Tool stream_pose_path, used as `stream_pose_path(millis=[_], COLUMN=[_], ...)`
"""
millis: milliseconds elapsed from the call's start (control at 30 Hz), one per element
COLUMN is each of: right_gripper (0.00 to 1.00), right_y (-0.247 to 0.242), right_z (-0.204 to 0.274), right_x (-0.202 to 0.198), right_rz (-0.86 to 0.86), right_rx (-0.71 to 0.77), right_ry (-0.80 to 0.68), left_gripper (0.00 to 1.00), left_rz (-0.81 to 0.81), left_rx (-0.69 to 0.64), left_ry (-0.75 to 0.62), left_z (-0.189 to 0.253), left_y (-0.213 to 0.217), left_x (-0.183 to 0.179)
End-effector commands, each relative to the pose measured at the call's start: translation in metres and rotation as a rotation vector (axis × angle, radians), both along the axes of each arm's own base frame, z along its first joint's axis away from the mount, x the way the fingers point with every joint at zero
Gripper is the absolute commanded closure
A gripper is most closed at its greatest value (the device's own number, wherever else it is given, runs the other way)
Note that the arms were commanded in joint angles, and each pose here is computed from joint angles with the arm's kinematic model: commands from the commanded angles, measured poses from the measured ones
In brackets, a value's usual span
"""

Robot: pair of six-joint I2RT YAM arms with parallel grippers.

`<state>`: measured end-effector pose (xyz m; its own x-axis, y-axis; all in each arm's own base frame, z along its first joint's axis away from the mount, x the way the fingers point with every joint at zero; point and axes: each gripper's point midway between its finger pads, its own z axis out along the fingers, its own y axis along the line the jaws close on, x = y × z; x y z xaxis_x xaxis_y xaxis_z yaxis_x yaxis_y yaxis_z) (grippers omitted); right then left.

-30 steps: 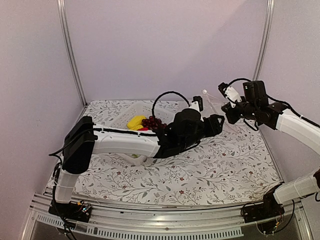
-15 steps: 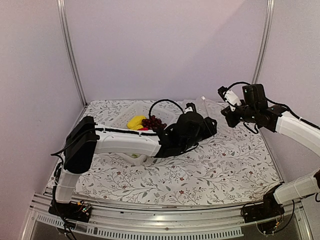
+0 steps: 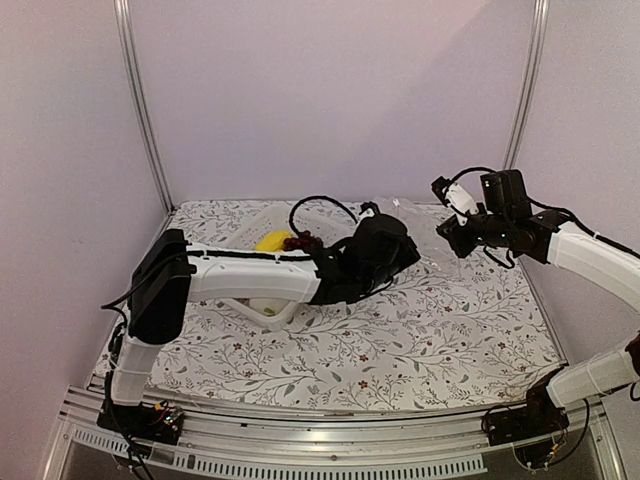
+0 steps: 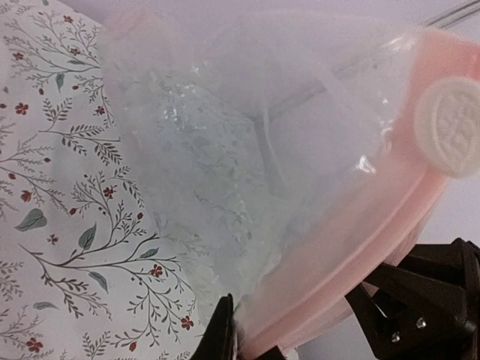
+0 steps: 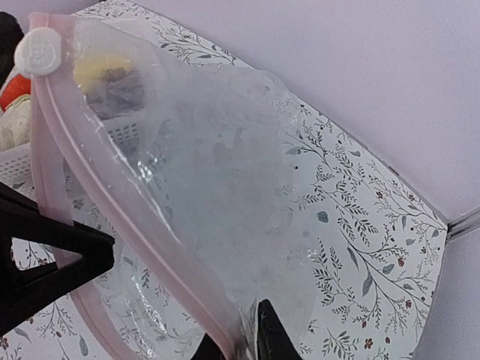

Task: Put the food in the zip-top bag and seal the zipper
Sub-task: Pass from the right arm to the left, then pass from the left arm to the right

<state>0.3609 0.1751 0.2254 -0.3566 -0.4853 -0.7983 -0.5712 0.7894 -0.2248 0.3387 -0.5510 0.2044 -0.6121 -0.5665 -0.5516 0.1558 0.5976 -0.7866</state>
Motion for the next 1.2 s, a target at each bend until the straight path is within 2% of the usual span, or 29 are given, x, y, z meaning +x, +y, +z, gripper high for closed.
stream_pose_path(millis=[0, 233, 333, 433, 467, 567, 633, 767, 867, 1033, 1167], right_gripper=[0.87, 0.87, 0.98, 1.0, 1.0, 1.0, 1.0, 1.0, 1.0, 1.0, 1.0], right_y=[0.006, 0.004, 0.0, -0.006, -0.006, -0.018, -0.027, -0.052, -0.07, -0.089, -0.086], right_z=[0.0, -0.003, 0.004, 0.011, 0.014, 0.021, 0.025, 0.035, 0.039, 0.039, 0.027], right_x=[-0.004, -0.004, -0.003, -0.001, -0.001, 0.003, 0.006, 0.014, 0.019, 0.024, 0.022], right_rz=[0.037, 0.041, 0.024, -0.008, -0.009, -0.061, -0.088, -0.158, -0.208, -0.269, -0.235], right_rx=[0.022, 0.003, -0.001, -0.006, -0.004, -0.03, -0.034, -0.032, -0.045, -0.046, -0.011], right_ry=[0.018, 0.005, -0.023, -0.051, -0.056, -0.083, -0.095, -0.115, -0.13, -0.133, -0.103], left_gripper=[1.0, 1.0, 1.0, 0.98, 0.89, 0.53, 0.42, 0.31, 0.21, 0.16, 0.15], left_rz=[0.008, -0.024, -0.043, -0.067, -0.082, -0.133, -0.173, -0.251, -0.255, -0.196, -0.143], left_rx=[0.021, 0.016, 0.023, 0.041, 0.056, 0.109, 0.154, 0.234, 0.351, 0.557, 0.706], left_ry=[-0.014, -0.068, -0.088, -0.097, -0.107, -0.17, -0.227, -0.317, -0.331, -0.294, -0.188], left_z=[-0.014, 0.002, 0.005, 0.004, 0.004, 0.013, 0.024, 0.039, 0.03, 0.016, -0.006], left_y=[0.008, 0.003, 0.001, -0.002, -0.003, -0.004, -0.001, 0.02, 0.056, 0.129, 0.191], left_x=[0.006, 0.004, 0.002, 0.0, 0.001, -0.002, -0.008, -0.028, -0.038, -0.041, -0.034])
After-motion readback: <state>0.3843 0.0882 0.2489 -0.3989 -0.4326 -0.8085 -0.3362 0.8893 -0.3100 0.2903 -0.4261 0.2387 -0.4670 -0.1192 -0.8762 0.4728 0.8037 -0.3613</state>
